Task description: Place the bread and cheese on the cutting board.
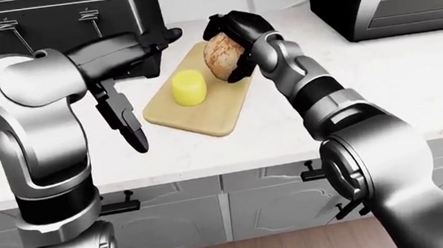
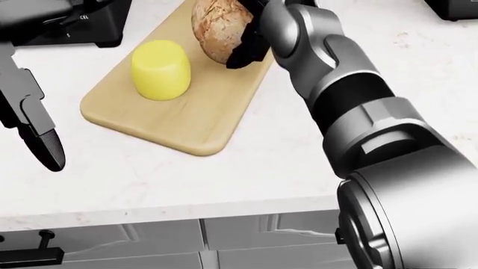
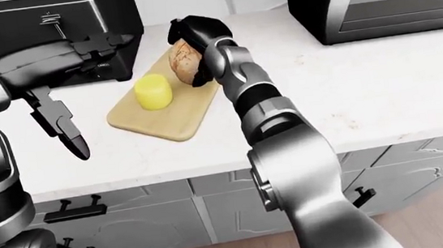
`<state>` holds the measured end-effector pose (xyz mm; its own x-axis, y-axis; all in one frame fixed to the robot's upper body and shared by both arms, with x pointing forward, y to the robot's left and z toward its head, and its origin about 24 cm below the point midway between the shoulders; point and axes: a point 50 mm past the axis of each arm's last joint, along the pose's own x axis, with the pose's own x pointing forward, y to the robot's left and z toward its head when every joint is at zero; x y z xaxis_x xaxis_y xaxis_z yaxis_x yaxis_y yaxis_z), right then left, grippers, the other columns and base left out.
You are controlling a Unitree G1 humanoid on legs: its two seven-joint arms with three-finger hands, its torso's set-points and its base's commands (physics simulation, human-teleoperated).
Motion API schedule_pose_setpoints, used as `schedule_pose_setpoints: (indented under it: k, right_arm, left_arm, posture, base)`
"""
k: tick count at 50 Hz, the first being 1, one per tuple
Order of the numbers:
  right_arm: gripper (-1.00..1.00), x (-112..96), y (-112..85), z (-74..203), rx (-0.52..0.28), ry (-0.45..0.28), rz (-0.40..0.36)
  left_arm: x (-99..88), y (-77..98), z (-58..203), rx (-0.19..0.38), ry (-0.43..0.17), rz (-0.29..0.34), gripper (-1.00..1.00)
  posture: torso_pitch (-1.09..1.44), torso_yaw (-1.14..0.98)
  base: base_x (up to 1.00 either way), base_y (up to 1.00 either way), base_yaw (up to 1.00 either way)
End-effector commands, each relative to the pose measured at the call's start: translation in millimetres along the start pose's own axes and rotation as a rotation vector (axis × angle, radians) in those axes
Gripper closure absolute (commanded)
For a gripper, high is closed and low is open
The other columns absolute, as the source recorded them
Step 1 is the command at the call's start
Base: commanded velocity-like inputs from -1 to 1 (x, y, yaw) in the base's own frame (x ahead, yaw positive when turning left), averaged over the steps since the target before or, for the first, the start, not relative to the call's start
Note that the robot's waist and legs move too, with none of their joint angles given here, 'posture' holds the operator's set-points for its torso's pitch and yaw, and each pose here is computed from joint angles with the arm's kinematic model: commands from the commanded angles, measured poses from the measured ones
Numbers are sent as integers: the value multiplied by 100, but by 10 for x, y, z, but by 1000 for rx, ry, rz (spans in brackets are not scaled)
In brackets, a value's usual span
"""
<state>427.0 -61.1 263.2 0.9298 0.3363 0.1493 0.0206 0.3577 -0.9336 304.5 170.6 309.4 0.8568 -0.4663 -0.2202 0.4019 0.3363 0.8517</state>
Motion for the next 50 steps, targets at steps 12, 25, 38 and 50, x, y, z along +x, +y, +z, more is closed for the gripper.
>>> schedule_pose_setpoints:
  k: [12,25,38,50]
  right_arm:
    - [-51,23,-264,129,-17,-46,-77]
    - [-88,24,-276,134,-19,-48,-73]
    - [-100,21,-281,114,-21,-41,-69]
    - [-100,9,-289,46,-22,-24,-65]
  left_arm:
    - [-90,97,74,34,-20,66,-100]
    - [-99,109,80,37,-21,67,-100]
    - [-99,108,84,36,-20,66,-100]
    - [-93,97,67,40,-16,67,-100]
  posture:
    - [8,0]
    - [8,0]
    - [8,0]
    - [8,0]
  base:
    - [0,0,0]
    - [0,0,0]
    - [0,0,0]
    - [0,0,0]
